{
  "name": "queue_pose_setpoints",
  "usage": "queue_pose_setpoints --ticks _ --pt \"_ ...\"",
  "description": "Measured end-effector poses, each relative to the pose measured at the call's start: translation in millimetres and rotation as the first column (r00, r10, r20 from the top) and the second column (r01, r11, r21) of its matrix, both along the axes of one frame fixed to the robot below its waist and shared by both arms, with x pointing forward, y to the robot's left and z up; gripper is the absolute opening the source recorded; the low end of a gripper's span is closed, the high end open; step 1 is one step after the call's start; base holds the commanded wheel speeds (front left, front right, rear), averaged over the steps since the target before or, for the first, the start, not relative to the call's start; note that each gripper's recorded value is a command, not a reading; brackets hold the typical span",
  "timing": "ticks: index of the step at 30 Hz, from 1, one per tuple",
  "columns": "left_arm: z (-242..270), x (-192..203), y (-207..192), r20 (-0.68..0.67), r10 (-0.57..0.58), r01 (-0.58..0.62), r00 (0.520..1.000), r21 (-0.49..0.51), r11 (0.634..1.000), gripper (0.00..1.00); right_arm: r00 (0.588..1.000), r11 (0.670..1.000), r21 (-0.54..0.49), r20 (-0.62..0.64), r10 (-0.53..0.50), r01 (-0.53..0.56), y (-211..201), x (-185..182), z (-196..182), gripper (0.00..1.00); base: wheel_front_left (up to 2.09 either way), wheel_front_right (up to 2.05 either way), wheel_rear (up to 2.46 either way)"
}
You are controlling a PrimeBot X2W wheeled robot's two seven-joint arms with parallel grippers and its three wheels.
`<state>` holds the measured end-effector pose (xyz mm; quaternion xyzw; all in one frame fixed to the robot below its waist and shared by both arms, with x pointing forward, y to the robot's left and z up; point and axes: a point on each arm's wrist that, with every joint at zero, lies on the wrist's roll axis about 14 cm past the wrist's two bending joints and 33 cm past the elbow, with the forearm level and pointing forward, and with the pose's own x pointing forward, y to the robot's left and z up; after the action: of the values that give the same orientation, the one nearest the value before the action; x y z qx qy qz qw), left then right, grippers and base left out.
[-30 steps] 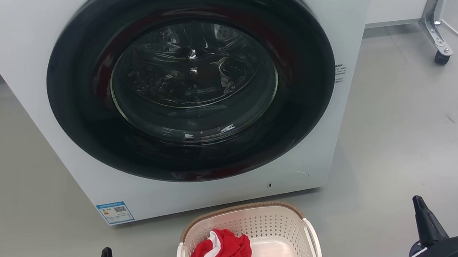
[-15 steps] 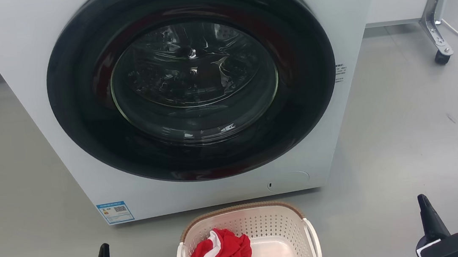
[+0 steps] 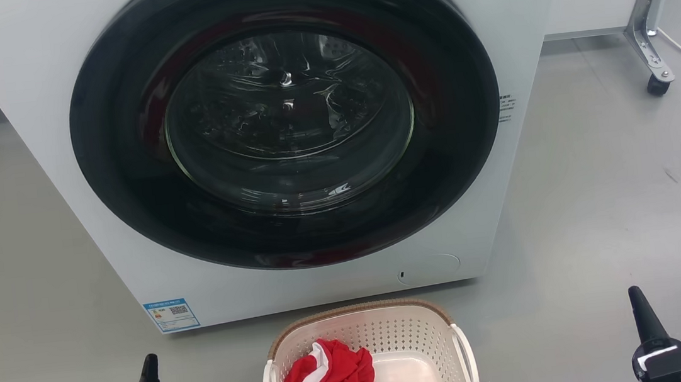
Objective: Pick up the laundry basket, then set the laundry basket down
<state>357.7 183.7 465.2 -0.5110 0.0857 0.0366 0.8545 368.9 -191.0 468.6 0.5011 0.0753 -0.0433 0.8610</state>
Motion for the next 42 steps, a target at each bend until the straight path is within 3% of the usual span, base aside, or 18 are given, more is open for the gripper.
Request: queue_pose_setpoints --ticks 17,34,42 --pt "4 9 3 0.018 0.038 -0.032 0.999 -0.239 0.971 0.00 0.999 0.968 0.247 0.020 -0.046 0.039 -6 5 3 0.00 0.00 0.00 0.00" --pt "11 19 8 0.051 0.086 -0.054 0.995 -0.453 0.890 0.00 0.993 0.873 0.484 0.058 -0.106 0.065 -14 10 11 0.00 0.00 0.00 0.00" --pt "14 21 8 0.062 0.089 -0.049 0.994 -0.472 0.880 0.00 0.992 0.868 0.494 0.067 -0.106 0.059 -14 12 14 0.00 0.00 0.00 0.00"
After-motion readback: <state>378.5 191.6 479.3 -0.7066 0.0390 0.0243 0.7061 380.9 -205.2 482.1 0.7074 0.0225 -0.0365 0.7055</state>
